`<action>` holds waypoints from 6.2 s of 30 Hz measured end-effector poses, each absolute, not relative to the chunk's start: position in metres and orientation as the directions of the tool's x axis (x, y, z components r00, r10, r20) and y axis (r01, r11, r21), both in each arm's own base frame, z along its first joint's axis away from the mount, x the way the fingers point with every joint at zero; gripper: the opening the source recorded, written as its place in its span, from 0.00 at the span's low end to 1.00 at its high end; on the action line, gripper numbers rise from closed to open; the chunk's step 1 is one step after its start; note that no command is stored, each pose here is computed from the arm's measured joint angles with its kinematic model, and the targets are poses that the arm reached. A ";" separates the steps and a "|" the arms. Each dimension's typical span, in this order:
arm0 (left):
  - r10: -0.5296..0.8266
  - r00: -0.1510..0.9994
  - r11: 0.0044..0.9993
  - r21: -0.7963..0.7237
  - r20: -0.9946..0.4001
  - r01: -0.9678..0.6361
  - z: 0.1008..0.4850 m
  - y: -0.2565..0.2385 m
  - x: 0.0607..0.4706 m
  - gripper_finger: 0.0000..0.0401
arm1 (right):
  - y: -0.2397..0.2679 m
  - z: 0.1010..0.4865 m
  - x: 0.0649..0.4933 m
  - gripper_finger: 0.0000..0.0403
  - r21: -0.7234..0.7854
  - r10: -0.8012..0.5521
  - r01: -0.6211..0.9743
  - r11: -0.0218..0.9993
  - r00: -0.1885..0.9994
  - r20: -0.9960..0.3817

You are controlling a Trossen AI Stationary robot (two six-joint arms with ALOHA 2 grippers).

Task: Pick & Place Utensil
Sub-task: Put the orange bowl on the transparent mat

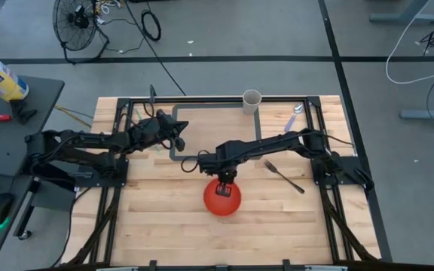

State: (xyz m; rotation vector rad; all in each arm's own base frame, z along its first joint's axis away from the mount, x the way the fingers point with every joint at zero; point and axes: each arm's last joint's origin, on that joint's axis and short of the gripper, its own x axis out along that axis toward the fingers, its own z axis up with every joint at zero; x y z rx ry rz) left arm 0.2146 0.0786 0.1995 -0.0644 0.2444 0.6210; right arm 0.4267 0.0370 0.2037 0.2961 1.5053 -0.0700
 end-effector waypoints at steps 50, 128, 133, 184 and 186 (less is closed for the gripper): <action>0.533 0.820 0.832 -0.044 -0.209 -0.553 0.203 0.078 0.217 0.03 | 0.158 0.261 0.373 0.53 -0.053 0.111 -0.426 0.903 0.350 -0.930; 0.498 0.834 0.856 -0.020 -0.238 -0.517 0.214 0.063 0.203 0.03 | 0.134 0.217 0.391 0.02 -0.123 0.042 -0.483 0.867 0.318 -0.947; 0.497 0.836 0.856 -0.030 -0.233 -0.517 0.221 0.060 0.194 0.03 | 0.096 0.218 0.402 0.01 -0.117 0.015 -0.389 0.914 0.319 -0.948; 0.474 0.847 0.864 -0.058 -0.238 -0.500 0.222 0.060 0.194 0.03 | -0.144 0.208 0.444 0.01 -0.139 -0.114 -0.061 0.988 0.311 -0.944; 0.475 0.847 0.864 -0.058 -0.238 -0.500 0.222 0.060 0.194 0.03 | -0.143 0.207 0.443 0.01 -0.118 -0.094 -0.060 0.991 0.308 -0.947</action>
